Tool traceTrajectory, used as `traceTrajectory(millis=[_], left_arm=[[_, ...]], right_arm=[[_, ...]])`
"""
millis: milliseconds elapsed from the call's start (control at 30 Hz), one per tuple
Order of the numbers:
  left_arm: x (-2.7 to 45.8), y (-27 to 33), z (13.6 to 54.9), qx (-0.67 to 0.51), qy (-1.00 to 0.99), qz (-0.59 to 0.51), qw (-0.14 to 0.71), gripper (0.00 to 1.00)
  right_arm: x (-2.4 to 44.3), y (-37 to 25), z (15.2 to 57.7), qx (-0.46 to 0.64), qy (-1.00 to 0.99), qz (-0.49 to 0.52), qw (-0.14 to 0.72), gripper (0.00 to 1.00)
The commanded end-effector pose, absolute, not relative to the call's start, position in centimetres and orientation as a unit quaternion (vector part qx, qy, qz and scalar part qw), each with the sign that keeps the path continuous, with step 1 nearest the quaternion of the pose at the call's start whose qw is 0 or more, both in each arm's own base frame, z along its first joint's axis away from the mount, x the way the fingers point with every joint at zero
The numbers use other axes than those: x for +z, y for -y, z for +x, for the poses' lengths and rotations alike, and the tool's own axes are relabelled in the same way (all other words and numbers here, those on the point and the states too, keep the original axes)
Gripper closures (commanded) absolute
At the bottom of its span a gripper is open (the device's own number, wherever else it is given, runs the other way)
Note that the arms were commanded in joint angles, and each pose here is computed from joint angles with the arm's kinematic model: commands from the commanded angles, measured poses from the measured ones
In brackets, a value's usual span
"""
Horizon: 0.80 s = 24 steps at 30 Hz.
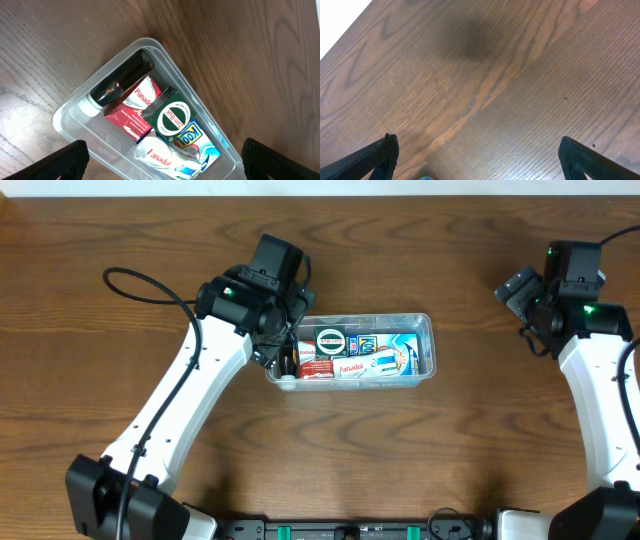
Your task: Pack container
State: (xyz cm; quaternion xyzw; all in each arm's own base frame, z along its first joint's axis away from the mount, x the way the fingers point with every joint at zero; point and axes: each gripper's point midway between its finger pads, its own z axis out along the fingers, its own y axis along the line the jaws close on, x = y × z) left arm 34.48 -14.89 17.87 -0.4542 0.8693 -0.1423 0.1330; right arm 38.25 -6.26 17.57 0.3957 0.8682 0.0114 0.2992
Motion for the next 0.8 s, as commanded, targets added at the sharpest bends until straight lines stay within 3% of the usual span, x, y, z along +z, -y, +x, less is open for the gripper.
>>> traceTrajectory(millis=[0, 200, 600, 767], left_arm=[[18.2, 14.5, 34.4, -0.13, -0.88, -0.435, 0.139, 0.02], [17.9, 13.8, 34.0, -0.105, -0.9, -0.399, 0.141, 0.02], [18.0, 3.1, 32.4, 0.052, -0.908, -0.387, 0.155, 0.02], [21.1, -1.1, 33.3, 0.095, -0.905, -0.347, 0.228, 0.02]], right_arm=[[17.4, 6.4, 38.2, 0.01, -0.866, 0.402, 0.297, 0.01], [17.4, 6.4, 38.2, 0.01, -0.866, 0.402, 0.297, 0.01], [17.4, 6.4, 38.2, 0.01, -0.866, 0.402, 0.297, 0.01], [17.4, 6.4, 38.2, 0.01, -0.866, 0.402, 0.297, 0.01]])
